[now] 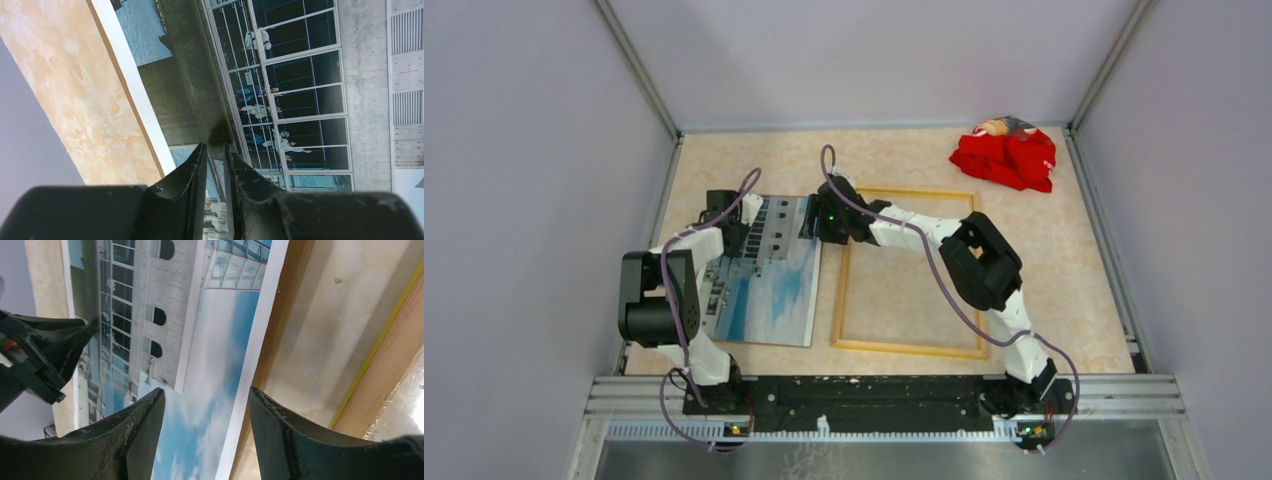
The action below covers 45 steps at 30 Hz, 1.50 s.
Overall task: Put the photo into the frame
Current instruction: Pick up the photo at the center of the board.
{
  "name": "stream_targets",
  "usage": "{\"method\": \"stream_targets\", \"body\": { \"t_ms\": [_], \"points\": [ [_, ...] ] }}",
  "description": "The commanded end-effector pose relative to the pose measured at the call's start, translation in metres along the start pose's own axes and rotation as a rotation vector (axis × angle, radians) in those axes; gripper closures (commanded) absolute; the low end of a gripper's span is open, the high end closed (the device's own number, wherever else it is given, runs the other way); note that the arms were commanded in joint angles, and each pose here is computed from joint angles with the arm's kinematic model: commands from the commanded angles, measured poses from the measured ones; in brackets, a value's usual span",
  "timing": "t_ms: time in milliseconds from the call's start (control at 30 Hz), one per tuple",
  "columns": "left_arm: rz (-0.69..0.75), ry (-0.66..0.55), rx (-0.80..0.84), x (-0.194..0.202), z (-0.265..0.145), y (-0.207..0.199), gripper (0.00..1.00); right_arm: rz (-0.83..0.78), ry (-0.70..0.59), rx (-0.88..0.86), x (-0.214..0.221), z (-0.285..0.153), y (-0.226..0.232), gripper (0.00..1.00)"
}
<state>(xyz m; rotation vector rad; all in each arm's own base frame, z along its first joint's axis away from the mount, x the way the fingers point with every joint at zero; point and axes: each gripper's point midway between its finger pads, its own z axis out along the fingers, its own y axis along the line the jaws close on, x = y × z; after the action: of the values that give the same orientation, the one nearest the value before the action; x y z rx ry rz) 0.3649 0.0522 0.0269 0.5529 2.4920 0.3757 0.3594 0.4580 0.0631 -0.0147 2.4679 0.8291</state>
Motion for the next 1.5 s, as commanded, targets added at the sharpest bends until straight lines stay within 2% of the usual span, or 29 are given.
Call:
{"method": "stream_targets", "body": {
  "t_ms": [0, 133, 300, 467, 600, 667, 700, 733, 867, 967, 1033, 1100, 1133, 1333, 1400, 1467],
  "points": [
    [-0.005, 0.104, 0.13, 0.037, 0.006, -0.036, 0.74, -0.005, -0.051, -0.127, -0.02, -0.029, 0.048, 0.38],
    [-0.005, 0.102, 0.13, 0.036, 0.006, -0.036, 0.74, 0.021, -0.062, -0.202, -0.019, -0.033, 0.058, 0.38],
    [-0.008, 0.1, 0.134, 0.035, 0.005, -0.036, 0.75, 0.113, -0.062, -0.419, -0.023, -0.042, 0.07, 0.4],
    [-0.011, 0.099, 0.137, 0.034, 0.004, -0.036, 0.75, 0.12, -0.039, -0.37, -0.015, -0.03, 0.05, 0.42],
    [-0.015, 0.098, 0.144, 0.033, 0.003, -0.036, 0.76, 0.134, -0.036, -0.369, -0.012, -0.026, 0.046, 0.55],
    [-0.021, 0.097, 0.152, 0.031, 0.001, -0.036, 0.76, 0.138, -0.035, -0.365, -0.011, -0.023, 0.045, 0.67],
    [-0.03, 0.094, 0.158, 0.028, -0.001, -0.034, 0.75, 0.136, -0.038, -0.362, -0.012, -0.022, 0.045, 0.78],
    [-0.043, 0.089, 0.167, 0.026, -0.004, -0.033, 0.75, 0.135, -0.039, -0.359, -0.012, -0.021, 0.044, 0.84],
    [-0.121, 0.047, 0.213, 0.005, -0.022, -0.012, 0.62, 0.126, -0.044, -0.365, -0.02, -0.022, 0.044, 1.0],
    [-0.162, -0.001, 0.207, -0.013, -0.041, 0.017, 0.52, 0.093, -0.08, -0.363, -0.036, -0.039, 0.044, 1.0],
    [-0.173, -0.027, 0.203, -0.022, -0.051, 0.031, 0.39, 0.064, -0.115, -0.357, -0.053, -0.06, 0.042, 1.0],
    [-0.161, -0.035, 0.209, -0.028, -0.06, 0.037, 0.27, 0.025, -0.167, -0.356, -0.077, -0.102, 0.044, 1.0],
    [-0.154, -0.04, 0.215, -0.031, -0.063, 0.039, 0.23, -0.003, -0.179, -0.334, -0.085, -0.12, 0.039, 1.0],
    [-0.151, -0.074, 0.243, -0.039, -0.069, 0.035, 0.21, -0.169, -0.267, -0.117, -0.114, -0.261, -0.007, 1.0],
    [-0.16, -0.074, 0.25, -0.039, -0.068, 0.034, 0.21, -0.214, -0.277, 0.018, -0.11, -0.31, -0.031, 1.0],
    [-0.164, -0.075, 0.257, -0.039, -0.066, 0.032, 0.22, -0.259, -0.349, 0.148, -0.119, -0.363, -0.048, 1.0]
  ]
}}
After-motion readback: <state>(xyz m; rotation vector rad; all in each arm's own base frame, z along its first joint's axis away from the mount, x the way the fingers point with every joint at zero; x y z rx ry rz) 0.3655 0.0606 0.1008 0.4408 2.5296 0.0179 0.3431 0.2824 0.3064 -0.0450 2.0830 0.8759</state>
